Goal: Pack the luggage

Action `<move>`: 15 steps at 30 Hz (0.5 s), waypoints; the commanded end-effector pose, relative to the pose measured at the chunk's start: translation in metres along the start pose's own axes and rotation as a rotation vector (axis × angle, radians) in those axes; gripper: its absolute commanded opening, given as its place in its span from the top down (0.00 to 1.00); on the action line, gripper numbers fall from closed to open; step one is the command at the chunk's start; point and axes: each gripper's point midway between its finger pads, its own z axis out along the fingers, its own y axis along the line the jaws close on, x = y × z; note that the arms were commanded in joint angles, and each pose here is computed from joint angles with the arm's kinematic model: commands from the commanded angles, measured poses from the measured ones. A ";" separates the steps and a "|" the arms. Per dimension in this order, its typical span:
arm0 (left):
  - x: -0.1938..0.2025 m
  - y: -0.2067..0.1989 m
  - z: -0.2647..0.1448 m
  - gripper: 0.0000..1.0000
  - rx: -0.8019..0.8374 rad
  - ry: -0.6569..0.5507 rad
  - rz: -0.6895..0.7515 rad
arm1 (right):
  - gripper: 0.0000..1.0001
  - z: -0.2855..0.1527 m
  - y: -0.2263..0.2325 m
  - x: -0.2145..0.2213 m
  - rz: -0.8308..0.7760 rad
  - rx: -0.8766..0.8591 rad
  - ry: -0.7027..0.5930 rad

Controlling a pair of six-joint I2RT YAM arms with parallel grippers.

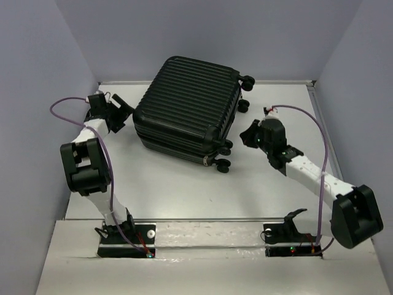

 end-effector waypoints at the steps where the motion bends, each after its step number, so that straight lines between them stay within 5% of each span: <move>1: -0.016 -0.021 0.013 0.07 0.051 -0.027 -0.001 | 0.93 0.028 0.023 -0.062 -0.041 -0.036 -0.078; 8: 0.047 -0.036 0.034 0.07 0.052 0.058 0.035 | 0.93 0.093 0.026 -0.054 -0.042 -0.061 0.034; 15: 0.100 -0.038 -0.009 0.08 0.155 0.040 -0.036 | 0.90 0.129 0.072 -0.053 -0.082 -0.270 0.151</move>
